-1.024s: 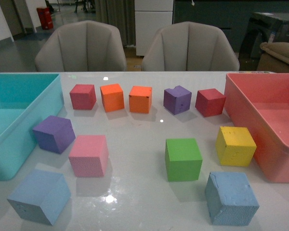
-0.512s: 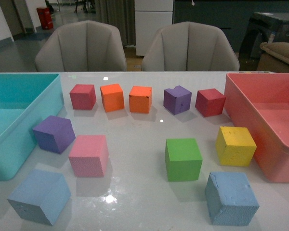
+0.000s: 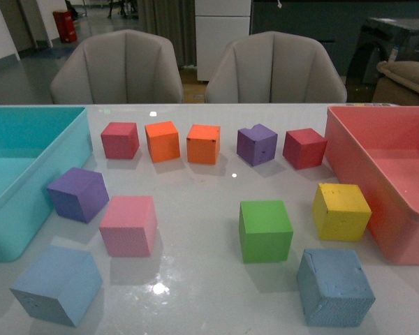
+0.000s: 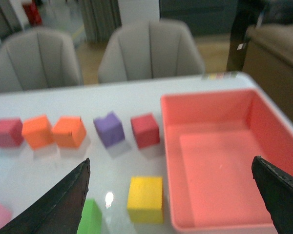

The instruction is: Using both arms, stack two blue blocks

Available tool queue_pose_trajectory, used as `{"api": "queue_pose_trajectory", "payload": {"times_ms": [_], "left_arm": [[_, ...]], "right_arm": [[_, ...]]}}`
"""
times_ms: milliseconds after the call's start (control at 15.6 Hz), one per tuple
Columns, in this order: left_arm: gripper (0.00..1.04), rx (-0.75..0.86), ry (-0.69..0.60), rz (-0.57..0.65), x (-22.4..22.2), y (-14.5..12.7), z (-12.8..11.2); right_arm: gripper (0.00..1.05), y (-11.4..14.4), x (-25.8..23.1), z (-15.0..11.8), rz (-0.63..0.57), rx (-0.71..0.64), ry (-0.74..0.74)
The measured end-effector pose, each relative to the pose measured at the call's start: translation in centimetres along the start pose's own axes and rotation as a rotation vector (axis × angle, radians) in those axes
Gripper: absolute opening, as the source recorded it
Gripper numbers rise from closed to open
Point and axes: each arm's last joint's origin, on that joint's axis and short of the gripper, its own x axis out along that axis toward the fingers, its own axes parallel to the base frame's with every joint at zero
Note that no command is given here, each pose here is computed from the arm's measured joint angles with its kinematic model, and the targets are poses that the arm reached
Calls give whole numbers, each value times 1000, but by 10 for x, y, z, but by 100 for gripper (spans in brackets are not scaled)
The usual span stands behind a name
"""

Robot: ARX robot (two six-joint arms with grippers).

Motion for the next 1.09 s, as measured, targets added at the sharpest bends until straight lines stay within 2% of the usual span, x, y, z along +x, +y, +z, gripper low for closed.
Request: {"api": "queue_pose_trajectory", "payload": {"times_ms": [64,192,576,896,1088], "left_arm": [[98,0,0,0,0,0,0],[98,0,0,0,0,0,0],[98,0,0,0,0,0,0],[98,0,0,0,0,0,0],[98,0,1,0,0,0,0]], "right_arm": [[98,7,25,-15,26,2,158],[98,15,45,-38,48,1,310],[98,34,67,-107,103,12,612],[98,46,73,-116,134,26,649],[98,51,88,-137,126,42,692]]}}
